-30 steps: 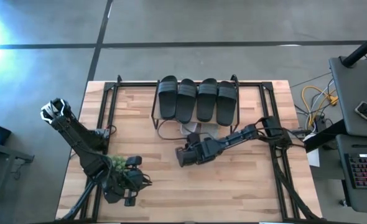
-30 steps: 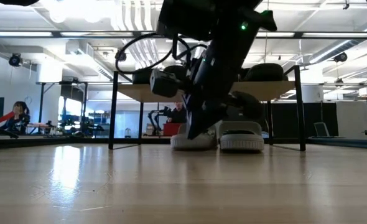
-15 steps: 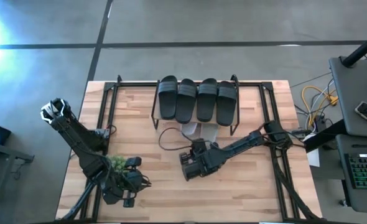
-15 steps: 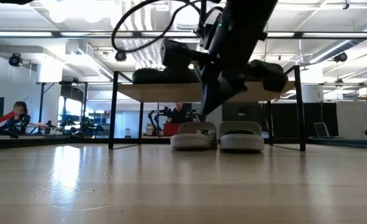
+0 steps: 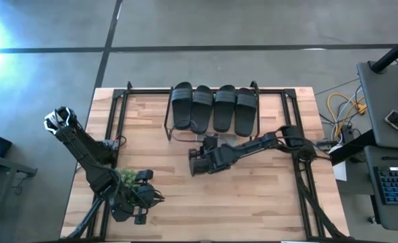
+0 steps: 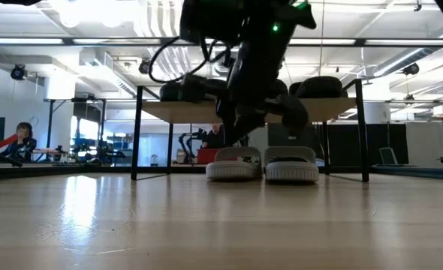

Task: Pick and place slides into the shelf
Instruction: Adjust the left gray slipper under the shelf

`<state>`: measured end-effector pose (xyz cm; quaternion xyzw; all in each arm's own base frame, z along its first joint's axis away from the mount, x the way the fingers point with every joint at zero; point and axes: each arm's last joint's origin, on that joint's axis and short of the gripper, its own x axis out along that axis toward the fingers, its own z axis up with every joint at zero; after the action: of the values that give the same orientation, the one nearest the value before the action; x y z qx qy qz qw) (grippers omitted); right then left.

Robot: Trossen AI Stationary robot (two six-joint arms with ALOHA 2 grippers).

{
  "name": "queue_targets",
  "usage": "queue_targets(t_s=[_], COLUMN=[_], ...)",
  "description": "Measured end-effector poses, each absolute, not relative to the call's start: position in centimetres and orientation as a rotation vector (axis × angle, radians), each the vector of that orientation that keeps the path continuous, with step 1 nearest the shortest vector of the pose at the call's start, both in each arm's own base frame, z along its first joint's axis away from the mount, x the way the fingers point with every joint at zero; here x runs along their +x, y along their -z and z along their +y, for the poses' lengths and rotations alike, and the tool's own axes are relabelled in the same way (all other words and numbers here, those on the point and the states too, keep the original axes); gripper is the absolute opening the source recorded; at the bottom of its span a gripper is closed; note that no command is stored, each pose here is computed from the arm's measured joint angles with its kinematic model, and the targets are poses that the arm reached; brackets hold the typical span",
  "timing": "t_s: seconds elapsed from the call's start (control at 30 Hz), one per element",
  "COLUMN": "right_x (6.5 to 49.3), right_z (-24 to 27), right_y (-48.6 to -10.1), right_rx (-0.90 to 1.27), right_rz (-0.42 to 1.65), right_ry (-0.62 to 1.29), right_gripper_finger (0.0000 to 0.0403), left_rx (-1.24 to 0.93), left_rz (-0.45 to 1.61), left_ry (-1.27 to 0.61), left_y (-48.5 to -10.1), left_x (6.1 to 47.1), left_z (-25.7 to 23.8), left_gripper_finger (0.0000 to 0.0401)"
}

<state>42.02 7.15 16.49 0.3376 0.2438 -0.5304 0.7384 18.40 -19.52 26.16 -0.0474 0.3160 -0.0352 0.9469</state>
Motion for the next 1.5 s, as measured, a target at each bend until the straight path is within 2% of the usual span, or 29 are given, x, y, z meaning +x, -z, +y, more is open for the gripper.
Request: queue_targets(t_s=[0.7,1.0,1.5], right_x=[43.0,43.6,43.1], right_z=[5.3,5.2,7.7], right_y=[-13.9,-12.2,-13.6], right_rx=[0.651,0.690,0.707], right_rz=[0.503,0.538,0.603], right_ry=[1.221,1.203,1.114], right_gripper_finger=[0.0009,0.0009,0.0009], left_rx=[-0.079,-0.077,-0.076], left_rz=[0.618,0.619,0.620], left_ry=[0.028,0.032,0.034], left_y=[-26.0,-26.0,-26.0], left_x=[18.4,18.3,18.3], left_z=[-19.4,-19.4,-19.4], left_gripper_finger=[0.0012,0.0012,0.0012])
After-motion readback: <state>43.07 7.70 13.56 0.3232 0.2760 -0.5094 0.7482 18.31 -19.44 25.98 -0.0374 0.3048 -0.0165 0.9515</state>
